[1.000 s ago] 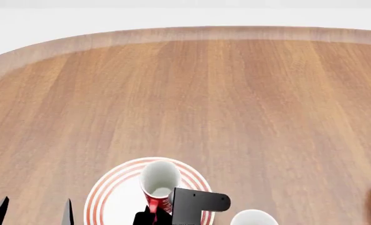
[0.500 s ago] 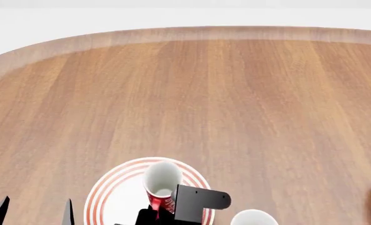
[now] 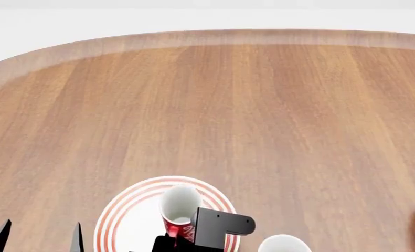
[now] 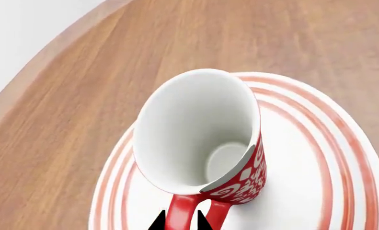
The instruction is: Put the red mug on the left plate.
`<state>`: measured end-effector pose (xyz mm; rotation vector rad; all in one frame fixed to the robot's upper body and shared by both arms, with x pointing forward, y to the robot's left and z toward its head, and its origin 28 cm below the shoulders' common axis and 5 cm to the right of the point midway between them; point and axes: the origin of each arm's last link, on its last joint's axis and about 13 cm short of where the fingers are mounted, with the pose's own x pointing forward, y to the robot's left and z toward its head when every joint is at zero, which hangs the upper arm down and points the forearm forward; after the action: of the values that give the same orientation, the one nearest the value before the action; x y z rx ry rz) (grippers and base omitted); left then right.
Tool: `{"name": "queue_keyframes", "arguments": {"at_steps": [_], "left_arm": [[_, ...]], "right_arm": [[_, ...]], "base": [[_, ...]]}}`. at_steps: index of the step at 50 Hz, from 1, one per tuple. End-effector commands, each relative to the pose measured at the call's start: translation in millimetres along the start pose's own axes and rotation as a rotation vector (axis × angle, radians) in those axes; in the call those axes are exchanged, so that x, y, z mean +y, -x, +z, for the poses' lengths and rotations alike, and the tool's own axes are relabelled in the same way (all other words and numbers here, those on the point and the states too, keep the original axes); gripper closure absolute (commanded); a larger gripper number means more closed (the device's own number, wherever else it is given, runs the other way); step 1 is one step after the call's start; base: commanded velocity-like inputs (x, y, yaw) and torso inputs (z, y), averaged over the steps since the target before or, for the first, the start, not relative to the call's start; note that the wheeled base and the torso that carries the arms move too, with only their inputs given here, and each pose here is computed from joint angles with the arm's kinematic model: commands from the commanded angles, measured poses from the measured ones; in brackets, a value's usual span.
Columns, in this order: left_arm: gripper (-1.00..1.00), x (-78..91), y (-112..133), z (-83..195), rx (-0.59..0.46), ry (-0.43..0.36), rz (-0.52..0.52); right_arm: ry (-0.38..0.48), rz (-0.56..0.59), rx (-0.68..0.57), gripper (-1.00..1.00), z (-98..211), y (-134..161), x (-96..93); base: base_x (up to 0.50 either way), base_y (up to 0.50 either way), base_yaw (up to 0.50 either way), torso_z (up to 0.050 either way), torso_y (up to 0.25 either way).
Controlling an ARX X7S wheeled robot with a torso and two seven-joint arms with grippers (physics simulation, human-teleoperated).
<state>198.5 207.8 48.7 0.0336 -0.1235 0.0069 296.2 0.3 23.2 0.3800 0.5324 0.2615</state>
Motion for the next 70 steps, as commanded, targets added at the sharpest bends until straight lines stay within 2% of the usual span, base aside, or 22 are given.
{"name": "queue_keyframes", "arguments": {"at_steps": [1, 4, 5, 7, 22, 41, 49, 54, 70], "left_arm": [[-1.0, -0.1, 0.2, 0.1, 0.0, -0.001, 0.0], [-1.0, 0.1, 0.3, -0.1, 0.0, -0.001, 0.001], [-1.0, 0.1, 0.5, 0.2, -0.001, 0.0, 0.0], [-1.0, 0.3, 0.7, 0.6, -0.002, 0.001, 0.001], [-1.0, 1.6, 0.6, 1.6, -0.004, 0.003, 0.005], [-1.0, 2.1, 9.1, 18.1, -0.053, -0.012, 0.007], [-1.0, 1.8, 11.3, 20.4, -0.06, -0.012, 0.005], [-1.0, 2.1, 13.2, 23.2, -0.07, -0.014, 0.007], [-1.0, 1.6, 18.9, 32.9, -0.098, -0.021, 0.002]], "right_arm": [[0.008, -0.001, -0.013, 1.0, 1.8, -1.6, 0.1], [0.013, 0.029, 0.035, 1.0, 1.1, -2.6, 0.6], [-0.012, 0.061, 0.015, -1.0, 1.6, -1.1, 0.6], [-0.002, 0.038, 0.011, -1.0, 2.6, 2.3, 1.3], [0.004, 0.065, 0.009, -1.0, 3.9, 9.7, 5.6], [0.048, 0.139, -0.186, -1.0, 4.7, 76.4, 13.4], [0.063, 0.157, -0.241, -1.0, 4.3, 93.2, 14.6], [0.07, 0.137, -0.345, -1.0, 6.7, 104.4, 15.9], [0.078, 0.234, -0.521, -1.0, 11.2, 157.4, 25.3]], "base": [[0.0, 0.0, 0.0, 0.0, 0.0], [0.0, 0.0, 0.0, 0.0, 0.0], [0.0, 0.0, 0.0, 0.0, 0.0], [0.0, 0.0, 0.0, 0.0, 0.0], [0.0, 0.0, 0.0, 0.0, 0.0], [0.0, 0.0, 0.0, 0.0, 0.0], [0.0, 0.0, 0.0, 0.0, 0.0], [0.0, 0.0, 0.0, 0.0, 0.0], [0.0, 0.0, 0.0, 0.0, 0.0]]}}
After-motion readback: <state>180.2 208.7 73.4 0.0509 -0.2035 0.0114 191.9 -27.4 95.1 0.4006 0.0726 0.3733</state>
